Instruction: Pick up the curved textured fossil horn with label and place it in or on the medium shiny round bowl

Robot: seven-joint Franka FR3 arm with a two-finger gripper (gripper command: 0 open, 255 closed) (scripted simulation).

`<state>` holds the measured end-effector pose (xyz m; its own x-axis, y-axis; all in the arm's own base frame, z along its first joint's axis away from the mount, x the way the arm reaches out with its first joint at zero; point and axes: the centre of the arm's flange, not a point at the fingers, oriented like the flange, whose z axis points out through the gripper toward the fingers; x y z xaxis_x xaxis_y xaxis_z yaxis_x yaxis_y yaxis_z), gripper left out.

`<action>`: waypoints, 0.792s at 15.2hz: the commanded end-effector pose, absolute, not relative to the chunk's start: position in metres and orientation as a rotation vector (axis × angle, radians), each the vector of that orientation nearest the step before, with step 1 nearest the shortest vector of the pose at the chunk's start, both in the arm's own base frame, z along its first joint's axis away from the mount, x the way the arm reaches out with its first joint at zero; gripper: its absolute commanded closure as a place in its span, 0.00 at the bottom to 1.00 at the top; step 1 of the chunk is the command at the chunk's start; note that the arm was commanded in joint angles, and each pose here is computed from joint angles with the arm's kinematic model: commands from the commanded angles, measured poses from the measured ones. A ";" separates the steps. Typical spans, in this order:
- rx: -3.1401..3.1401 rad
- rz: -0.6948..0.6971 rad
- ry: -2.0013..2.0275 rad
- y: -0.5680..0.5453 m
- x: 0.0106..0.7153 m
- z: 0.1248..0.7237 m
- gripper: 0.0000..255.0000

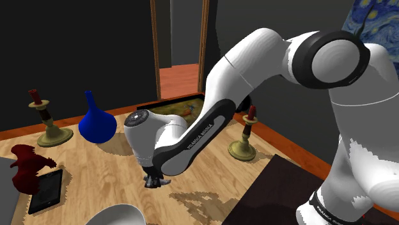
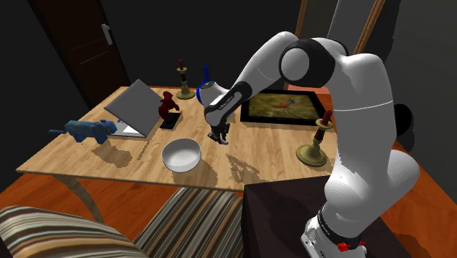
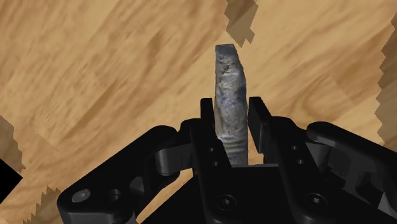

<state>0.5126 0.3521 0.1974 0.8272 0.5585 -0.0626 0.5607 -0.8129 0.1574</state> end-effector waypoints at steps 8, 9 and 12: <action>2.840 -0.021 0.877 0.352 0.513 0.245 1.00; 2.840 -0.021 0.877 0.352 0.513 0.250 1.00; 2.840 -0.021 0.877 0.352 0.513 0.266 1.00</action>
<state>0.5147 0.3518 0.2605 0.8273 0.5583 -0.0626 0.5606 -0.8130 0.1573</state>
